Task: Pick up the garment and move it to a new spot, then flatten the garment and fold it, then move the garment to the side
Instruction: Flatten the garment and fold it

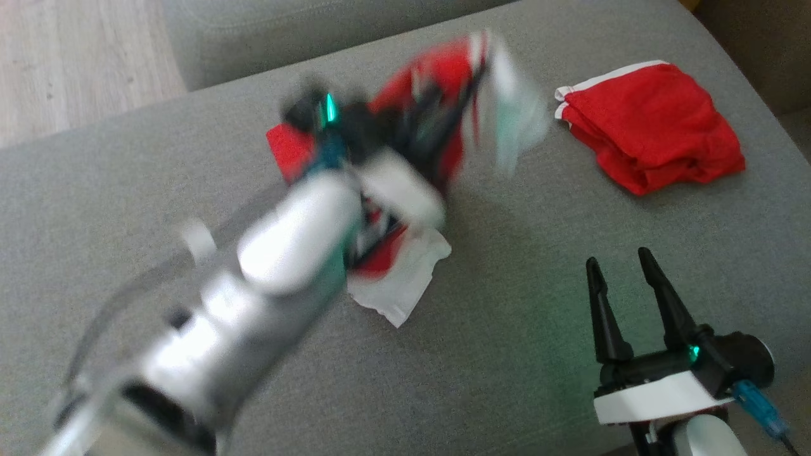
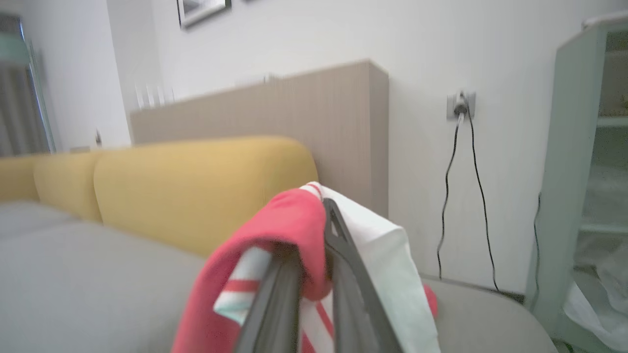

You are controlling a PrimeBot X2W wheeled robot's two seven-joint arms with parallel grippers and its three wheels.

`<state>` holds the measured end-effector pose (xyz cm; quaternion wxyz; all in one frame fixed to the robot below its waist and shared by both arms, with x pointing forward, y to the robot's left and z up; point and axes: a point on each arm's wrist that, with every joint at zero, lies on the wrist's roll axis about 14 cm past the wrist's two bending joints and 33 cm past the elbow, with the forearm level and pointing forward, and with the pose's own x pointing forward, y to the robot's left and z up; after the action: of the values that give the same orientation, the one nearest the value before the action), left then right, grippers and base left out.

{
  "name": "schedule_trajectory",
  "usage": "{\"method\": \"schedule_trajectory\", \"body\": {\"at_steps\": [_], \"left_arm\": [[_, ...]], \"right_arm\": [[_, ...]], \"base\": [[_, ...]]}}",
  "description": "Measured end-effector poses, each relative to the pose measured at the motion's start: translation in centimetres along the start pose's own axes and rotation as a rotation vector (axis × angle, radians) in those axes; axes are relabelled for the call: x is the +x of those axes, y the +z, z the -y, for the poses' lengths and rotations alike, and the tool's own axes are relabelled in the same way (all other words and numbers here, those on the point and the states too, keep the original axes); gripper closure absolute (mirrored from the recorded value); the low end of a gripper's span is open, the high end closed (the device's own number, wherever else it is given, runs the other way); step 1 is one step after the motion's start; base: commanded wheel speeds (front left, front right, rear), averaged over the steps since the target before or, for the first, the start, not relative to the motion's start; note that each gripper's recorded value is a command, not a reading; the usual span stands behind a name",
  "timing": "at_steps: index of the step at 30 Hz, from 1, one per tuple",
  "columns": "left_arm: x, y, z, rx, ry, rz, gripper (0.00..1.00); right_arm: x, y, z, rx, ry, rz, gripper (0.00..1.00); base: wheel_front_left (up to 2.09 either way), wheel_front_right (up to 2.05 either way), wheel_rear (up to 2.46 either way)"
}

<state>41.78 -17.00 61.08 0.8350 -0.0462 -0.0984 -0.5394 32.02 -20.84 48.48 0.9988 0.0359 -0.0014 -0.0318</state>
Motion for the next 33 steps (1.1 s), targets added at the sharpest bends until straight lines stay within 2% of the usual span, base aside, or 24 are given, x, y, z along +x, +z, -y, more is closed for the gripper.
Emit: {"method": "schedule_trajectory", "body": {"at_steps": [4,5,8,11,14,17,20,22,25,26,33], "left_arm": [[2.9,12.0,-2.1,0.105,-0.006,0.234,1.0],[2.9,12.0,-2.1,0.105,-0.006,0.234,1.0],[2.6,18.9,-3.6,0.11,0.007,0.373,1.0],[0.6,20.7,-6.3,0.077,0.07,0.409,1.0],[-2.9,16.0,-9.9,-0.074,0.192,0.317,1.0],[-9.1,5.3,-11.8,-0.232,0.358,0.104,1.0],[-18.2,-5.7,-10.7,-0.424,0.576,-0.109,1.0],[-23.6,-10.6,-8.5,-0.525,0.677,-0.214,1.0],[-29.5,-14.3,-5.5,-0.642,0.822,-0.278,1.0],[-30.3,-14.5,-5.3,-0.653,0.842,-0.281,1.0],[-34.4,-14.2,-6.1,-0.608,0.978,-0.276,1.0]], "right_arm": [[-0.2,0.6,-0.6,0.018,0.015,0.024,0.0],[-0.2,0.6,-0.6,0.018,0.015,0.024,0.0],[-0.5,0.8,-0.5,0.028,0.01,0.031,0.0],[-0.8,0.5,-0.4,0.036,0.008,0.023,0.0],[-1.1,0.3,-0.4,0.04,0.009,0.017,0.0],[-1.1,0.0,-0.6,0.043,0.018,0.011,0.0],[-0.6,0.1,-1.4,0.045,0.043,0.014,0.0],[-0.3,0.1,-1.7,0.045,0.056,0.013,0.0],[0.3,-0.1,-2.3,0.043,0.078,0.007,0.0],[0.5,-0.2,-2.3,0.042,0.082,0.005,0.0],[1.3,-0.7,-3.7,0.029,0.131,-0.012,0.0]], "base": [[0.0,0.0,0.0],[0.0,0.0,0.0],[0.0,0.0,0.0],[0.0,0.0,0.0],[0.0,0.0,0.0],[0.0,0.0,0.0],[0.0,0.0,0.0],[0.0,0.0,0.0],[0.0,0.0,0.0],[0.0,0.0,0.0],[0.0,0.0,0.0]]}}
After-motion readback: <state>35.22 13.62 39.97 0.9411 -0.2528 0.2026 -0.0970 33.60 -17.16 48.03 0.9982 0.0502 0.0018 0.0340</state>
